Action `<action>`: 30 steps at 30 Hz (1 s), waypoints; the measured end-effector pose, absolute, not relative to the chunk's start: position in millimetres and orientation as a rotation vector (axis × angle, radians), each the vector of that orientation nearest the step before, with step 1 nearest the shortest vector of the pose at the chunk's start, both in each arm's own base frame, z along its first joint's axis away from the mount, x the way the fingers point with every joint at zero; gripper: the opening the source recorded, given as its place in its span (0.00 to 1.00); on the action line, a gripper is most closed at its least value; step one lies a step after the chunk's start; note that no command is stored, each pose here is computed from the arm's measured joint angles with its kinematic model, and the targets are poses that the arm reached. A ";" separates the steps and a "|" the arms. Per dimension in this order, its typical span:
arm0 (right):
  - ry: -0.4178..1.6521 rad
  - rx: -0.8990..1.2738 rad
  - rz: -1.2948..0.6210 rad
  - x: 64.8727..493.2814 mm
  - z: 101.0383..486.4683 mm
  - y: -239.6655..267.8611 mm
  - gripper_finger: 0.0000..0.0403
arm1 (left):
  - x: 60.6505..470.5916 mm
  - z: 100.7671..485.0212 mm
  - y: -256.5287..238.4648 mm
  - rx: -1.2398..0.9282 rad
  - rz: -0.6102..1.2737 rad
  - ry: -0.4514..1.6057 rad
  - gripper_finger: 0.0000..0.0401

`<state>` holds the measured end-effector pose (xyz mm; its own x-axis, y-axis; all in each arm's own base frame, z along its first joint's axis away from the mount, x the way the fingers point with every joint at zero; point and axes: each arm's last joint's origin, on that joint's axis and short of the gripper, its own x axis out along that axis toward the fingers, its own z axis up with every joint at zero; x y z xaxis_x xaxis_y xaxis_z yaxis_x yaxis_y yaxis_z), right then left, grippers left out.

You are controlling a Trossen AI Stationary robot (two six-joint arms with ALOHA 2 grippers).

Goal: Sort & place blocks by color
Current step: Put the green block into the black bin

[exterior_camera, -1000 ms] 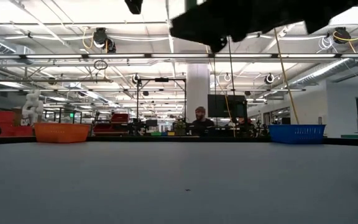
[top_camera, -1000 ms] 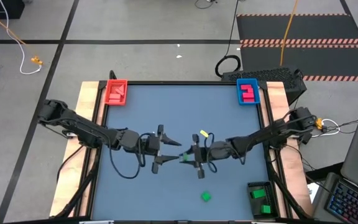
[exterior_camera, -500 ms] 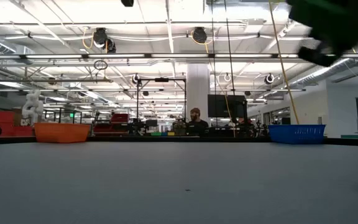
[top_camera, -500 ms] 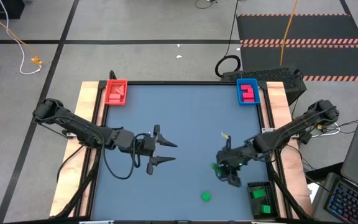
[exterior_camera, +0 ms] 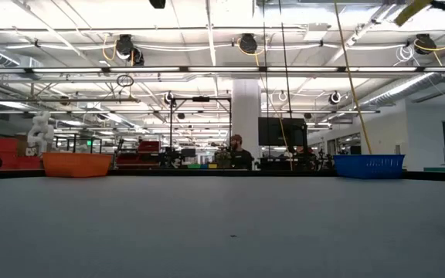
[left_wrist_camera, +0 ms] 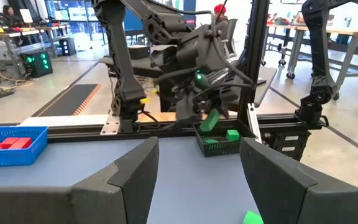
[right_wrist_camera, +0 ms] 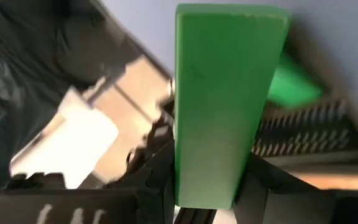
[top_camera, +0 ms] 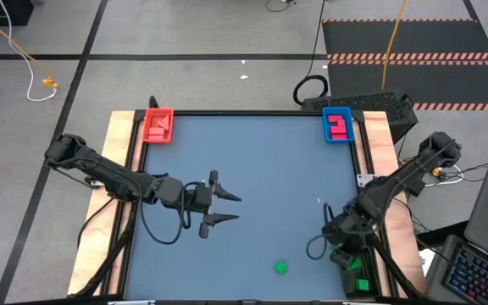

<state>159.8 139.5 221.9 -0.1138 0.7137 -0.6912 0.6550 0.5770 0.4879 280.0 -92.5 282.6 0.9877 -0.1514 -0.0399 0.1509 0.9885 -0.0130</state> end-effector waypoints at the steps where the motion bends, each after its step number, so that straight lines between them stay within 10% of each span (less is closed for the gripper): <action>1: 1.842 1.132 0.078 158.0 222.6 142.4 0.24 | 280.0 282.7 -92.5 -0.011 -0.152 0.041 0.57; 19: 2.006 1.222 -0.219 130.0 222.5 169.1 0.40 | 280.0 281.9 -92.6 -0.047 -0.151 0.051 0.57; 30: 1.750 1.134 0.056 144.1 226.2 172.2 0.43 | 279.4 281.2 -94.3 -0.043 -0.157 0.059 0.57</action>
<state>144.1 172.2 226.2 -0.0519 0.7042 -0.7081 0.6578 0.5576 0.5063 279.4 -94.3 281.2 0.9860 -0.1575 -0.0549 0.1550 0.9868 -0.0474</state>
